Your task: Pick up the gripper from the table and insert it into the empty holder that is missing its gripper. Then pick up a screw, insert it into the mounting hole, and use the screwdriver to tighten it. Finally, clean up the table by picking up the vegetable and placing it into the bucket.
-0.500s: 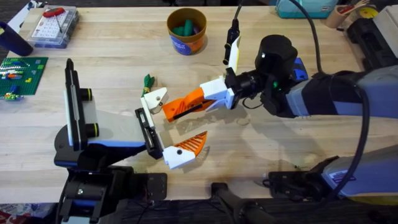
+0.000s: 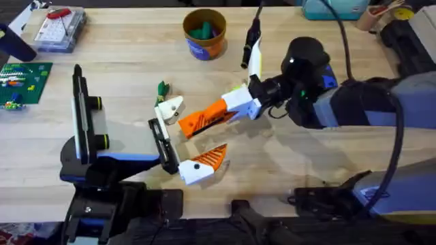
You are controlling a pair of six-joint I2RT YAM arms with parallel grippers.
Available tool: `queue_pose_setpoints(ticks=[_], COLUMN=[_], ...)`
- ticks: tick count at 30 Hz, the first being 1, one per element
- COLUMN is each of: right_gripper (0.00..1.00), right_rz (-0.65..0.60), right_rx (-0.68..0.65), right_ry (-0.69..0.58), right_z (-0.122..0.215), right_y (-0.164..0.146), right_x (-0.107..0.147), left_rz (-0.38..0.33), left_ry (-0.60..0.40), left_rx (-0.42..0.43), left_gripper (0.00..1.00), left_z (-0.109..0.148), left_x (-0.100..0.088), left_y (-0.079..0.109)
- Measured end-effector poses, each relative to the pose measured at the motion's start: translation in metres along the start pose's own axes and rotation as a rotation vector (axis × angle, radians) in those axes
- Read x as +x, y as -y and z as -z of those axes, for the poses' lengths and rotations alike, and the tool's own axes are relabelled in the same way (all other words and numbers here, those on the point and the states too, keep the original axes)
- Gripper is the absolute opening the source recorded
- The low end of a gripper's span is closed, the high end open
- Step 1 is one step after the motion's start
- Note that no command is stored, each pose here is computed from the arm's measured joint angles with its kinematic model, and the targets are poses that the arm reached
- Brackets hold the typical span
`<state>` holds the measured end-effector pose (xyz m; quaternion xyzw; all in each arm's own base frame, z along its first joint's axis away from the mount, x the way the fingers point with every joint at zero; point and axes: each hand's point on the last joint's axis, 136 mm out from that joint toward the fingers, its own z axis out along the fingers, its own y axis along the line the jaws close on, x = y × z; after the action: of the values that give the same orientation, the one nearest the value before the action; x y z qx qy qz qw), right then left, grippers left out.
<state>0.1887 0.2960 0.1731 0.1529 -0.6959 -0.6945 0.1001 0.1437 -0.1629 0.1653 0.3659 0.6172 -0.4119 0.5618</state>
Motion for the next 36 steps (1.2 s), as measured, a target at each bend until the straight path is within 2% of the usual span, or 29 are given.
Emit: queue_pose_setpoints(ticks=[3, 19, 36], right_gripper=[0.018, 0.018, 0.018], right_rz=[0.028, -0.030, -0.025], right_rx=[-0.007, 0.006, 0.000], right_ry=[-0.002, 0.080, 0.093], right_z=[0.000, 0.001, 0.001], right_y=[-0.005, -0.001, -0.005], right_x=[0.000, -0.014, -0.017], left_rz=[0.000, 0.000, -0.004], left_ry=[0.000, 0.000, 0.002], left_rx=[0.000, 0.000, -0.003], left_gripper=[0.990, 0.990, 0.990], left_z=[0.000, 0.000, 0.000], left_x=[0.000, 0.000, -0.001], left_y=[0.000, 0.000, -0.001])
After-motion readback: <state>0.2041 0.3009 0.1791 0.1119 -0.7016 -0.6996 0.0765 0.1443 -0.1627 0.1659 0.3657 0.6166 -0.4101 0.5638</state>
